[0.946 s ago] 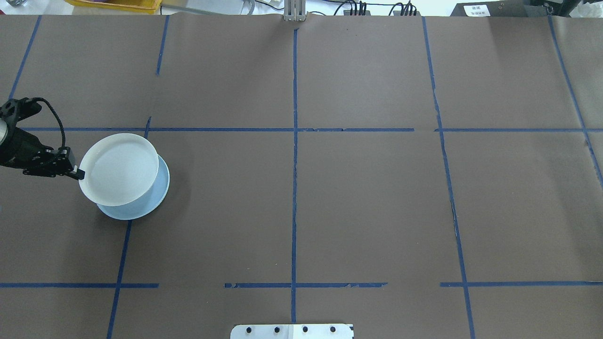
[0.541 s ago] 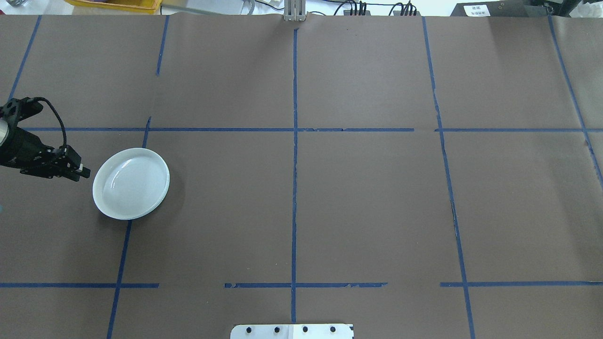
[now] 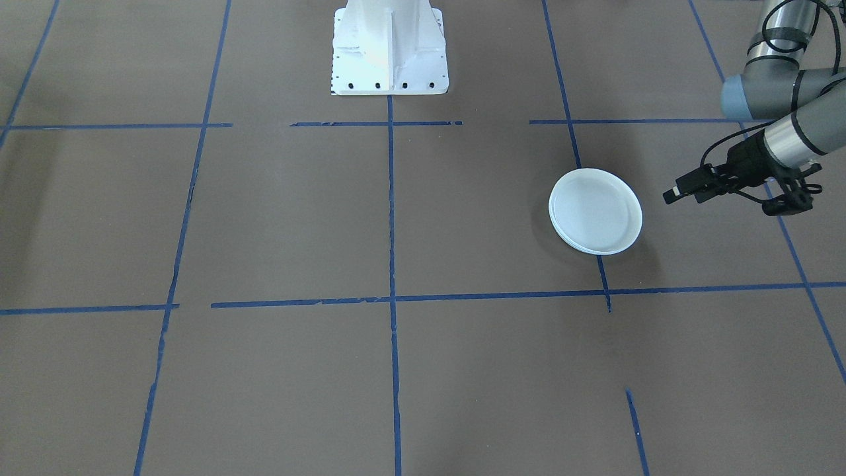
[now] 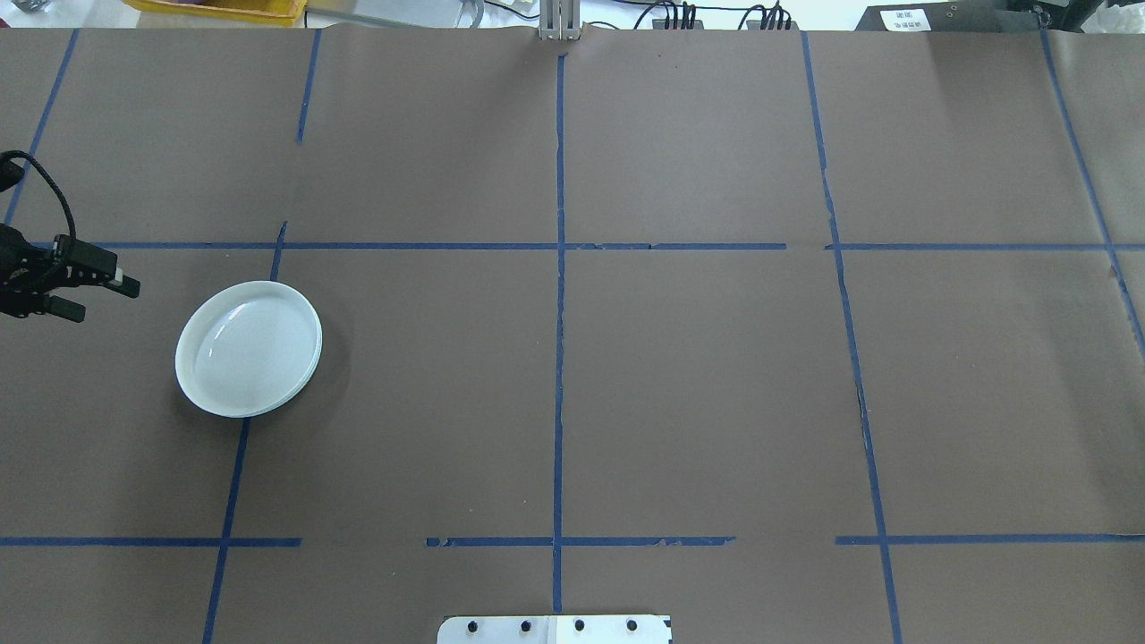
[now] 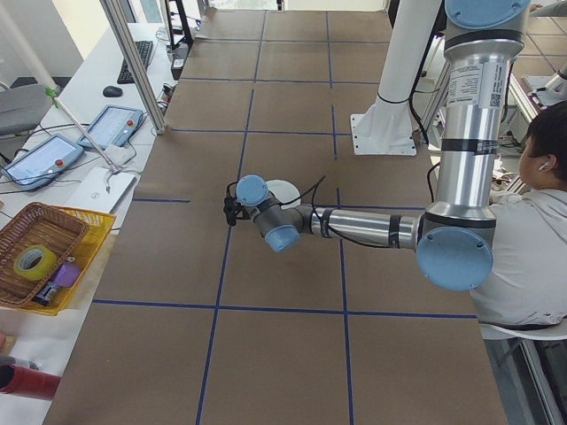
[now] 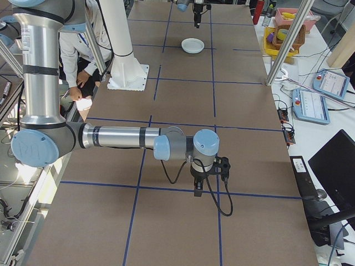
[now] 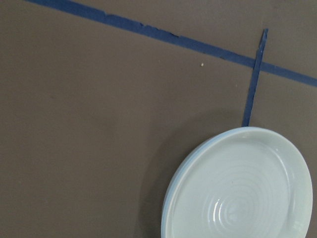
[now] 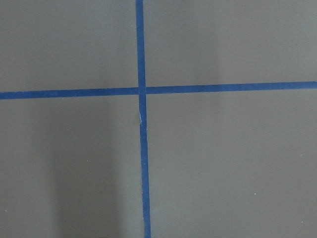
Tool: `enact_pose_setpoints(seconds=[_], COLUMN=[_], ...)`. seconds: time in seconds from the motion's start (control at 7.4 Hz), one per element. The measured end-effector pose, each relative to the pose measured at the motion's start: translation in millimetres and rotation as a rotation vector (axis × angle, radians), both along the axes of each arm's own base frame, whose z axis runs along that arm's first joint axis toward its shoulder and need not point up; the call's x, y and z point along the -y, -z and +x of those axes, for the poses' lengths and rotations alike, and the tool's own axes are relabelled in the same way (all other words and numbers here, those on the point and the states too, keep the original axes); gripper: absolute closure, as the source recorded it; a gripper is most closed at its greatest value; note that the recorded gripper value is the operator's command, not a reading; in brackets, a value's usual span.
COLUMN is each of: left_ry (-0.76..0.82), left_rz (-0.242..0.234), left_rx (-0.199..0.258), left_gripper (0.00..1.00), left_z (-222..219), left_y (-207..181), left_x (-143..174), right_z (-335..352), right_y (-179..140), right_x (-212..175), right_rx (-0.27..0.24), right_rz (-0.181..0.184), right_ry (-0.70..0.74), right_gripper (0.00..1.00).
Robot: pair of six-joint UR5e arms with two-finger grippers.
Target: Stack plate in center
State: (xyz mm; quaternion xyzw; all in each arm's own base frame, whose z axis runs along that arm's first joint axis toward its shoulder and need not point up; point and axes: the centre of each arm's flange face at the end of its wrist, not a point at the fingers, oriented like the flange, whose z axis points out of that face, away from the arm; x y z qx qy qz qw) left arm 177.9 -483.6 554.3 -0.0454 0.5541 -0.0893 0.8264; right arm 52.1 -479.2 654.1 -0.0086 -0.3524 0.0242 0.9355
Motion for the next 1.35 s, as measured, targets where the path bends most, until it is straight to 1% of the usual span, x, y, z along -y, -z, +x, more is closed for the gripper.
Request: enact_pose_setpoints(seconds=[0.14, 0.27, 0.41, 0.54, 0.68, 0.81, 0.95, 1.08, 1.22, 1.35], left_ry=[0.019, 0.017, 0.0, -0.019, -0.046, -0.082, -0.112, -0.124, -0.127, -0.126], left_rz=[0.023, 0.084, 0.144, 0.189, 0.223, 0.245, 0.259, 0.263, 0.26, 0.27], left_rx=[0.014, 0.051, 0.117, 0.206, 0.302, 0.371, 0.406, 0.416, 0.416, 0.415], left_gripper=[0.0, 0.0, 0.0, 0.0, 0.0, 0.0, 0.0, 0.0, 0.0, 0.0], left_z=[-19.6, -45.0, -74.3, -106.0, -145.6, -183.6, -213.8, -231.7, -239.7, -242.7], left_y=[-9.0, -23.0, -40.2, -58.3, -76.3, -90.0, -97.7, -100.7, -100.1, -95.8], left_x=[2.7, 6.6, 12.6, 19.3, 23.8, 23.3, 19.8, 17.0, 15.6, 14.7], right_z=[0.0, 0.0, 0.0, 0.0, 0.0, 0.1, 0.3, 0.2, 0.1, 0.0], right_y=[0.0, 0.0, 0.0, 0.0, 0.0, 0.0, 0.0, 0.0, 0.0, 0.0], right_x=[0.0, 0.0, 0.0, 0.0, 0.0, 0.0, 0.0, 0.0, 0.0, 0.0], right_rx=[0.0, 0.0, 0.0, 0.0, 0.001, 0.001, 0.0, 0.0, 0.0, 0.001], right_rz=[0.0, 0.0, 0.0, 0.0, 0.0, 0.0, 0.0, 0.0, 0.0, 0.0], right_ry=[0.0, 0.0, 0.0, 0.0, 0.0, 0.0, -0.001, 0.0, 0.0, 0.0], right_gripper=[0.0, 0.0, 0.0, 0.0, 0.0, 0.0, 0.0, 0.0, 0.0, 0.0])
